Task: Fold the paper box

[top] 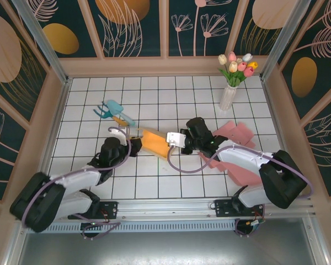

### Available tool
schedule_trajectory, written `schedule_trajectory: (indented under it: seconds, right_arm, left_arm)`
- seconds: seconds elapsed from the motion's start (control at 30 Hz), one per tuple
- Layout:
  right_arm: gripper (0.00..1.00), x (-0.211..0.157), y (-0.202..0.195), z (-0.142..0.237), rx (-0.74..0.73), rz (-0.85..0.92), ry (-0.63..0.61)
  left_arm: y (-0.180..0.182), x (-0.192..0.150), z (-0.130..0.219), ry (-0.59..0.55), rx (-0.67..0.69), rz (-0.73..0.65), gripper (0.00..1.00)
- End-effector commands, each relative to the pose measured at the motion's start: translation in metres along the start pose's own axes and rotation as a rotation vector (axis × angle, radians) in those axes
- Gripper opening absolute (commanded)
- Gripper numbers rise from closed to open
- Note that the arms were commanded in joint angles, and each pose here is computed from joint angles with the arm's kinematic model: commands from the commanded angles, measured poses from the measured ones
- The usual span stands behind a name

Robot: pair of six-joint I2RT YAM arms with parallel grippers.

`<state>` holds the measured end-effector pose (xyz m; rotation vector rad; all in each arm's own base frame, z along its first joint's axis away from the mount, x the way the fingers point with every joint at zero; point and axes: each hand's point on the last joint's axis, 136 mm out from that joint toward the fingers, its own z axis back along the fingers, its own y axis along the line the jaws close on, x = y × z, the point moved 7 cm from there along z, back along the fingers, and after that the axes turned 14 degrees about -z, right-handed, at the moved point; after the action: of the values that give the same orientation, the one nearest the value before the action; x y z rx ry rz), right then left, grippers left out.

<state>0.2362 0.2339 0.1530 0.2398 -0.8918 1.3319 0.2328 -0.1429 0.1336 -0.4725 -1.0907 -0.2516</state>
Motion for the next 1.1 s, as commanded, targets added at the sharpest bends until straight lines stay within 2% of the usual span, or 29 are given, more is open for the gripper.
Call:
schedule_trajectory:
  seconds: [0.0, 0.2, 0.33, 0.5, 0.7, 1.07]
  right_arm:
    - [0.00, -0.019, 0.010, -0.007, 0.030, 0.012, 0.143]
    - [0.00, -0.023, 0.019, -0.014, 0.043, 0.046, 0.212]
    - [0.00, -0.018, 0.021, -0.013, 0.033, 0.073, 0.218]
    - [0.00, -0.009, 0.027, -0.008, 0.016, 0.132, 0.214]
    - [0.02, -0.010, 0.035, -0.007, -0.015, 0.209, 0.274]
    - [0.07, -0.015, 0.049, -0.016, -0.011, 0.278, 0.348]
  left_arm:
    - [0.009, 0.003, 0.020, -0.034, 0.094, 0.089, 0.38]
    - [0.008, 0.039, 0.058, -0.168, 0.138, 0.156, 0.39]
    - [0.003, 0.055, 0.056, -0.147, 0.138, 0.126, 0.40]
    - [0.000, 0.046, 0.032, -0.087, 0.101, 0.128, 0.41]
    - [-0.010, 0.037, 0.011, -0.042, 0.070, 0.117, 0.43]
    - [-0.011, 0.025, 0.007, -0.013, 0.107, 0.073, 0.46]
